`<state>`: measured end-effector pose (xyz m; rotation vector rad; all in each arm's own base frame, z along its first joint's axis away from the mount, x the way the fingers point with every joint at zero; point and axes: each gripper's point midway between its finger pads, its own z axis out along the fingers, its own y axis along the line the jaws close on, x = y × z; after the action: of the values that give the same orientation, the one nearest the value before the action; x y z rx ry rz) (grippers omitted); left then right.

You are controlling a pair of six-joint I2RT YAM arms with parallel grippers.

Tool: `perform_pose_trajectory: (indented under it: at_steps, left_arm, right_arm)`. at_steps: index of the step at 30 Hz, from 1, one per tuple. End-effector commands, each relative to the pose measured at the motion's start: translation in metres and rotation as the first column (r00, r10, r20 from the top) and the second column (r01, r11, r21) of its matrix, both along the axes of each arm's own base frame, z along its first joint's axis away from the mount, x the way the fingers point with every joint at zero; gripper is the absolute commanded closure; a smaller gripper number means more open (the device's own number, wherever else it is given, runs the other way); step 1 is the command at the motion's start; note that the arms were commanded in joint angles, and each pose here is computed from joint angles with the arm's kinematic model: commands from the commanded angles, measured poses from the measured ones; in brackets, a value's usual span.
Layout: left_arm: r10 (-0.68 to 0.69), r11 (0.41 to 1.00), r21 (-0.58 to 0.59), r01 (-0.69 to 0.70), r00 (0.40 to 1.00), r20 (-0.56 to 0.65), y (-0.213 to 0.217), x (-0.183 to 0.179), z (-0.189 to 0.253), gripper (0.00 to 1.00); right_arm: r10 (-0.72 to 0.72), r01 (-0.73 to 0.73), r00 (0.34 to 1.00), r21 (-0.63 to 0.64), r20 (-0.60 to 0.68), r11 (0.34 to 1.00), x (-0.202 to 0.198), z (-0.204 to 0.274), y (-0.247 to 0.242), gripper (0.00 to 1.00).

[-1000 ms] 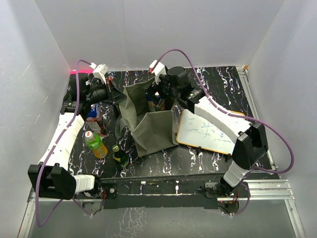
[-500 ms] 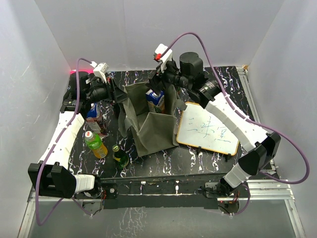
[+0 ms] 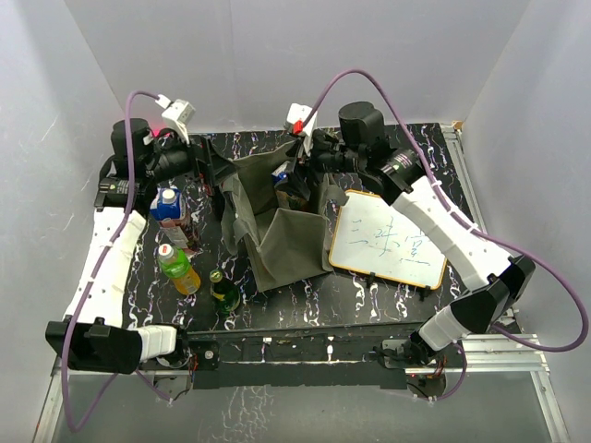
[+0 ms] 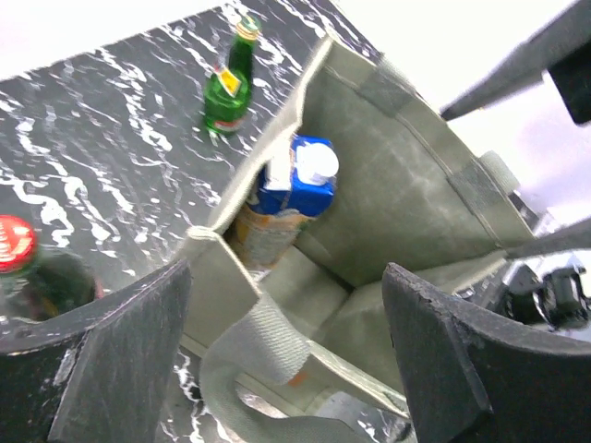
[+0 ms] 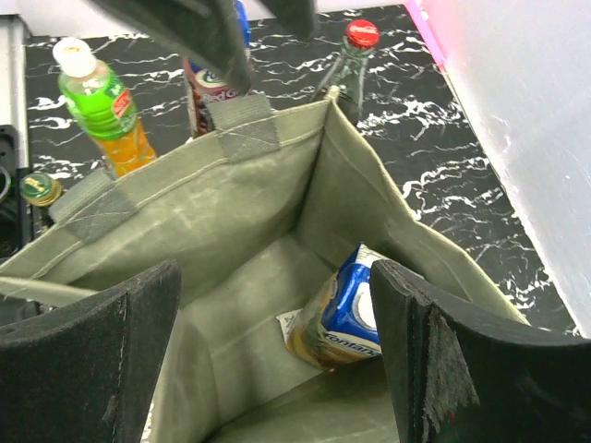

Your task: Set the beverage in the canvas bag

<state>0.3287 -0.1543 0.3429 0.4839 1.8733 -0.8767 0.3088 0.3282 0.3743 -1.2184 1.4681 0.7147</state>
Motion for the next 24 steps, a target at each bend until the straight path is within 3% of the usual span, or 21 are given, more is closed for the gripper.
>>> perform_pose_trajectory:
  at_steps: [1,5,7,18,24]
  left_arm:
    - [0.161,0.985,0.045,-0.166,0.983,0.083,0.034,0.009,0.030,0.18]
    - [0.412,0.899,0.122,-0.420,0.907,0.091,0.079,0.040,0.024,0.19]
    - [0.451,0.875,0.146,-0.462,0.886,0.104,0.088,0.050,0.021,0.20]
    - [0.413,0.881,0.237,-0.409,0.910,0.035,0.085,0.092,-0.024,0.20]
    - [0.405,0.872,0.279,-0.401,0.913,0.047,0.080,0.102,-0.036,0.36]
  right_arm:
    - [0.084,-0.088,0.993,0.050,0.084,0.995,-0.028,0.041,-0.011,0.15]
    - [0.088,-0.093,0.992,0.056,0.088,0.994,-0.030,0.046,-0.016,0.15]
    - [0.084,-0.089,0.992,0.057,0.089,0.994,-0.029,0.048,-0.018,0.15]
    - [0.047,-0.053,0.995,0.068,0.086,0.996,-0.020,0.049,-0.030,0.15]
    - [0.030,-0.035,0.996,0.069,0.082,0.997,-0.018,0.045,-0.034,0.15]
